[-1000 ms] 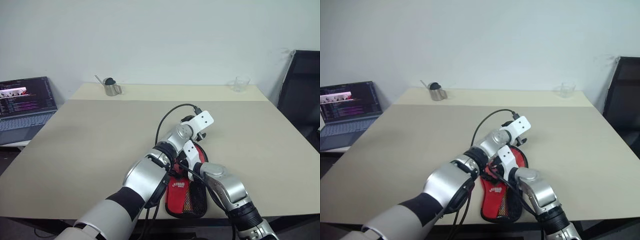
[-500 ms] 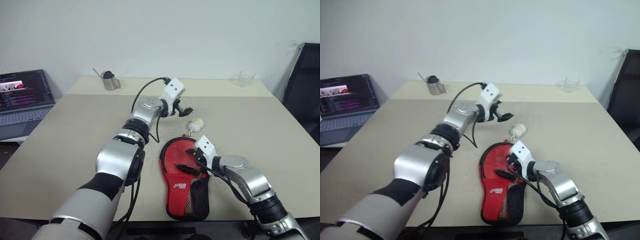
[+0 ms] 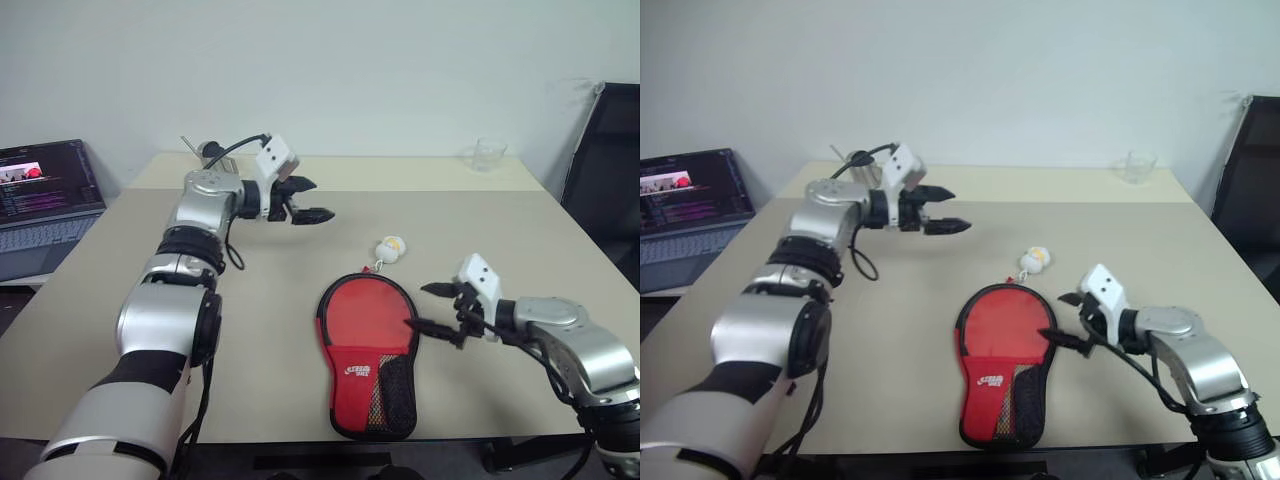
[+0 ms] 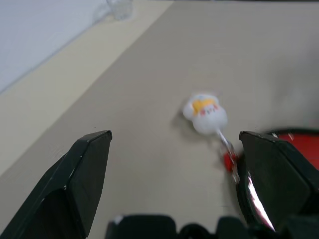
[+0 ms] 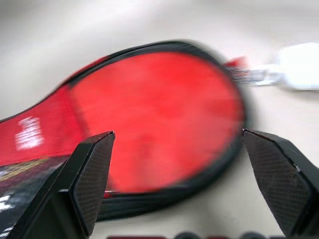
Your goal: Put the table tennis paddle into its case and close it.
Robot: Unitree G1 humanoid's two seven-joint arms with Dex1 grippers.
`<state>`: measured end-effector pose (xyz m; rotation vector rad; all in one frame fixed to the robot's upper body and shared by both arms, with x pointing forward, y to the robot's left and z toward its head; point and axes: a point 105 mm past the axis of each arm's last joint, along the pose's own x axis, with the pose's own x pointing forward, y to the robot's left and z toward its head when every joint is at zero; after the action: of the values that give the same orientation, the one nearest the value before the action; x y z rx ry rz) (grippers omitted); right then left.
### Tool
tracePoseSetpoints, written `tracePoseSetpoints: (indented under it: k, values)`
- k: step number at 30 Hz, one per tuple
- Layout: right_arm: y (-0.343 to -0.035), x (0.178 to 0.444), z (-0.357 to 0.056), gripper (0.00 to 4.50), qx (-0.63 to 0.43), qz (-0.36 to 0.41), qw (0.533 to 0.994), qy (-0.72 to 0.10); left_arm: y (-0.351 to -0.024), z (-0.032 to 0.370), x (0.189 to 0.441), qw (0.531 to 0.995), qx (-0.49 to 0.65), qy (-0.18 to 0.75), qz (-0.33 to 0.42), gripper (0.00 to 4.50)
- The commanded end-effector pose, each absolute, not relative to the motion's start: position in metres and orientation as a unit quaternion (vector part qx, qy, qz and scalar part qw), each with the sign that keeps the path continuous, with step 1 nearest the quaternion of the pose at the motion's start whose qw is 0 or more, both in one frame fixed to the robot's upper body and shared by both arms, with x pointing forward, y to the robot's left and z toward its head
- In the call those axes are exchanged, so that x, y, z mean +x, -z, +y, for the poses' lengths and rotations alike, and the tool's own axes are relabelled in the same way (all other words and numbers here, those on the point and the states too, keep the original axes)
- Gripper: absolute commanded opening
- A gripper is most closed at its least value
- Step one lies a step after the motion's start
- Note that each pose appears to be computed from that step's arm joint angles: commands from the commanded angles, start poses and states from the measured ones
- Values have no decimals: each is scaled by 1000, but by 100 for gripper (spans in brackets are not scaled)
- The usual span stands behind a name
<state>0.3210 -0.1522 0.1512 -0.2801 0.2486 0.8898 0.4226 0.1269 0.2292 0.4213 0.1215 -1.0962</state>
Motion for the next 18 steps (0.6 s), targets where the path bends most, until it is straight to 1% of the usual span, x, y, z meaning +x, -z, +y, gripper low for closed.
tracePoseSetpoints:
  k: [1,4,6,10,11,13,15,18]
  values:
    - [-183,336,-168,450,-121,68,912,-386,-219,109,392,796,174,579,31,447]
    - [-198,361,-182,450,-90,43,943,-319,-200,96,381,813,163,559,-4,447]
    - [-204,378,-188,450,-61,41,959,-274,-193,87,377,823,162,544,-20,447]
    - [-204,410,-192,450,9,66,980,-189,-181,72,373,839,152,522,-24,447]
    - [-201,422,-191,450,38,83,983,-157,-174,68,373,844,153,514,-19,447]
    - [-193,436,-186,450,63,115,985,-115,-163,62,372,850,154,504,-10,447]
    - [-184,447,-173,450,73,135,983,-100,-154,59,375,861,146,486,1,447]
    - [-177,461,-143,450,89,143,979,-111,-140,62,380,879,146,453,20,447]
